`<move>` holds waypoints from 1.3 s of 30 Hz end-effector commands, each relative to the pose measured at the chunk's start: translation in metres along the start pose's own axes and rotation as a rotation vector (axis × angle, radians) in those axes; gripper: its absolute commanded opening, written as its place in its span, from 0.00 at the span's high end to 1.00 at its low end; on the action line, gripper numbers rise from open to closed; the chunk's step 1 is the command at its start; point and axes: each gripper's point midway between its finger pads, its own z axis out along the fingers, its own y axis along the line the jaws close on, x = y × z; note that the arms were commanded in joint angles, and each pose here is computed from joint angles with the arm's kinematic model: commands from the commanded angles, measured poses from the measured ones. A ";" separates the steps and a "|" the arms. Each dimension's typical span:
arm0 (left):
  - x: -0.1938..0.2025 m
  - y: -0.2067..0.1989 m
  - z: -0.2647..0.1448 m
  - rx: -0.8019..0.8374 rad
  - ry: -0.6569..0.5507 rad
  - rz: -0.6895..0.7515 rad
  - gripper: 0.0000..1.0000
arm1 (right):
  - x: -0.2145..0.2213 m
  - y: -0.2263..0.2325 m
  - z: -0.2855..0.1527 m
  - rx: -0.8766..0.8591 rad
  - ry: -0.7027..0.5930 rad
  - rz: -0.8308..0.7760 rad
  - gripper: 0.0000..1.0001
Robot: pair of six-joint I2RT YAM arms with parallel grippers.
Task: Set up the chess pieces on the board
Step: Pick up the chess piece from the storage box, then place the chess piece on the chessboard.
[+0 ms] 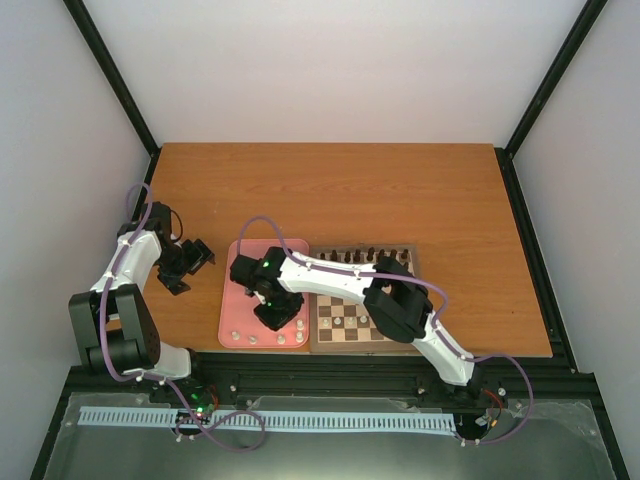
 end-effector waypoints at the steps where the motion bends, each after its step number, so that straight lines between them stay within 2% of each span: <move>1: -0.003 -0.006 -0.008 0.031 -0.027 -0.001 0.00 | -0.014 -0.016 -0.032 0.082 -0.115 0.033 0.97; 6: -0.002 -0.006 -0.007 0.034 -0.025 -0.001 0.00 | -0.019 -0.039 -0.097 0.122 -0.263 0.139 0.97; 9: -0.002 -0.008 -0.007 0.040 -0.020 -0.002 0.00 | 0.003 -0.060 -0.126 0.145 -0.287 0.209 0.97; 12: -0.002 -0.009 -0.007 0.044 -0.014 -0.005 0.00 | 0.038 -0.080 -0.136 0.145 -0.254 0.277 0.97; 18: -0.001 -0.009 -0.006 0.046 -0.007 -0.006 0.00 | 0.121 -0.113 -0.121 0.123 -0.155 0.432 0.97; 23: -0.002 -0.009 -0.004 0.043 -0.005 -0.009 0.00 | 0.167 -0.121 -0.095 0.093 -0.090 0.515 0.97; 31: -0.002 -0.007 -0.001 0.030 -0.002 -0.010 0.00 | 0.202 -0.128 -0.063 0.093 -0.009 0.570 0.97; 39: -0.002 -0.005 -0.001 0.023 -0.003 -0.008 0.00 | 0.206 -0.146 -0.059 0.112 -0.009 0.621 0.97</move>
